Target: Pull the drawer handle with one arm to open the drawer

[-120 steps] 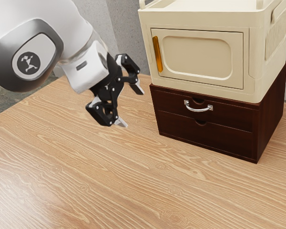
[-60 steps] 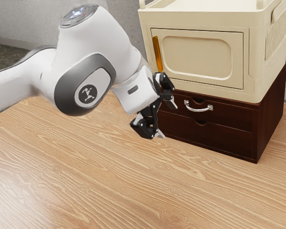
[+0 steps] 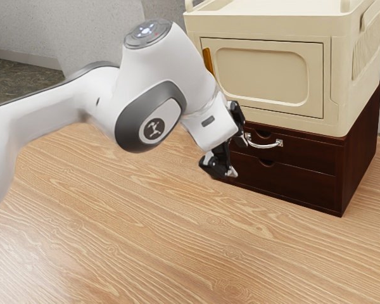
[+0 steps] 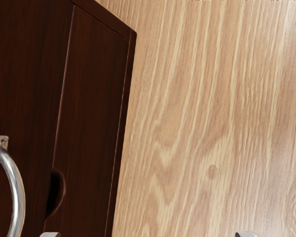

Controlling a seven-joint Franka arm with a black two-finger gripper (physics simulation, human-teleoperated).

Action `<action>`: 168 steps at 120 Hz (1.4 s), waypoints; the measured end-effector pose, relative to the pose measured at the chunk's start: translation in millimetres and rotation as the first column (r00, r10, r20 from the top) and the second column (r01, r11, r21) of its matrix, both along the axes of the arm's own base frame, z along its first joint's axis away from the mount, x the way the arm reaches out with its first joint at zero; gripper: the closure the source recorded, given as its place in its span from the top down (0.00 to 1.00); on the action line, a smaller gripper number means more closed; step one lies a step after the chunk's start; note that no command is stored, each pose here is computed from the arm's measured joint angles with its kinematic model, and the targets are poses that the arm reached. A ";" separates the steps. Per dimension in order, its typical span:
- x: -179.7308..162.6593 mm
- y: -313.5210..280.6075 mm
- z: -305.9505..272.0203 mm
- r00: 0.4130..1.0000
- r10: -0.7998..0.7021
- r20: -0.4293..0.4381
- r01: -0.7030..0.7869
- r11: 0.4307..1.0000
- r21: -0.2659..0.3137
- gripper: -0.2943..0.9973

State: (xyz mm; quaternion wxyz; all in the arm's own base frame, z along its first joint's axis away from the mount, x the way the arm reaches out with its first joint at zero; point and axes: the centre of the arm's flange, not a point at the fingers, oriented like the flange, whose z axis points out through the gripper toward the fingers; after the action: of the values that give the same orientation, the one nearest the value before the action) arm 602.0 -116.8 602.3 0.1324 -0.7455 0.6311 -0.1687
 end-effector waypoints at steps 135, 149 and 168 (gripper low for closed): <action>78.7 15.9 -31.7 0.998 0.022 0.056 -0.023 1.000 0.018 0.53; 81.2 15.3 -38.3 0.999 0.022 0.046 -0.023 1.000 0.017 0.53; 83.5 15.5 -45.0 0.999 0.022 0.037 -0.023 1.000 0.016 0.52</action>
State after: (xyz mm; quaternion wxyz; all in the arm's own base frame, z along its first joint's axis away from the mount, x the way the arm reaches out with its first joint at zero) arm 685.5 -101.3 557.3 0.1519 -0.7482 0.6215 -0.1755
